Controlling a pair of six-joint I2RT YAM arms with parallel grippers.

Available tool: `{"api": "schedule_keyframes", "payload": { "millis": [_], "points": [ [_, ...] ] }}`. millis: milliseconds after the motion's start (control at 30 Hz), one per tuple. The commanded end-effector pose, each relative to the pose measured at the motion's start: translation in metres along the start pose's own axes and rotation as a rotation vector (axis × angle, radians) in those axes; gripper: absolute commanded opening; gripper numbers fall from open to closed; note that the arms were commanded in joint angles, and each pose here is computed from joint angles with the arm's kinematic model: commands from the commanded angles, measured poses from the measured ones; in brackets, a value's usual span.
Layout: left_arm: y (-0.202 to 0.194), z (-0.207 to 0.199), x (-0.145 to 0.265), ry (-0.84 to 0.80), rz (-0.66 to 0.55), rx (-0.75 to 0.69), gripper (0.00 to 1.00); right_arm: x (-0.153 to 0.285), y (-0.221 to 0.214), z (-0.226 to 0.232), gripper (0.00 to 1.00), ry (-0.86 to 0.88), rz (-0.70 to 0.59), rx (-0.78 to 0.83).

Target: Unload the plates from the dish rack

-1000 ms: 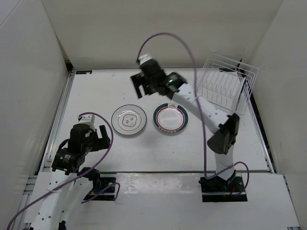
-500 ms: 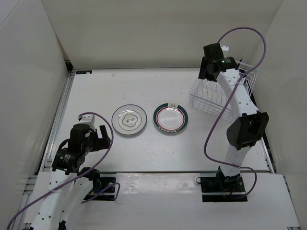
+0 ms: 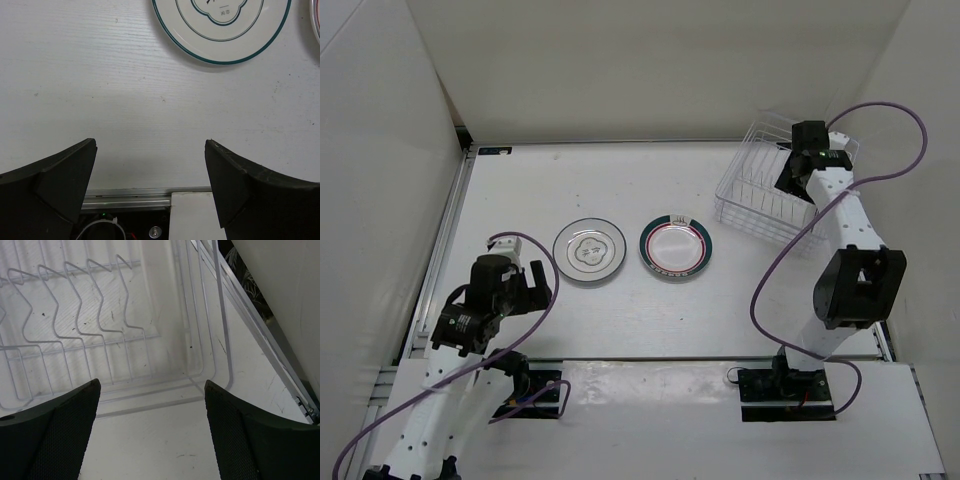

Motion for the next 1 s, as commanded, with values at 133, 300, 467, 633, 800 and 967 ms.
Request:
{"api": "schedule_keyframes", "payload": {
  "millis": [133, 300, 467, 633, 800, 967],
  "points": [
    [0.000, -0.003, -0.003, -0.014, 0.024, -0.006, 1.00, -0.002, 0.034, -0.013, 0.86, 0.059, -0.079, -0.128],
    [0.001, -0.003, -0.004, -0.015, 0.021, -0.008, 1.00, -0.020, 0.051, -0.001, 0.76, 0.082, -0.036, -0.161],
    [0.001, -0.003, -0.005, -0.011, 0.024, -0.008, 1.00, -0.041, 0.051, 0.006, 0.62, 0.115, 0.010, -0.184],
    [0.001, -0.003, -0.006, -0.013, 0.031, -0.009, 1.00, -0.045, 0.054, 0.015, 0.43, 0.150, 0.025, -0.192],
    [0.001, -0.003, -0.006, -0.012, 0.030, -0.008, 1.00, -0.044, 0.055, 0.018, 0.17, 0.167, 0.028, -0.192],
    [0.000, -0.003, -0.007, -0.014, 0.035, -0.009, 1.00, -0.042, 0.053, 0.017, 0.00, 0.173, 0.034, -0.185]
  ]
}}
Point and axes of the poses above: each gripper's point midway between its finger pads, its own x axis back along the fingers, its own z axis along the line the jaws close on, y = z × x, the point moved 1 cm from there along x, back along the fingers, and after that the axes turned 15 degrees about -x, right-handed, at the moved point
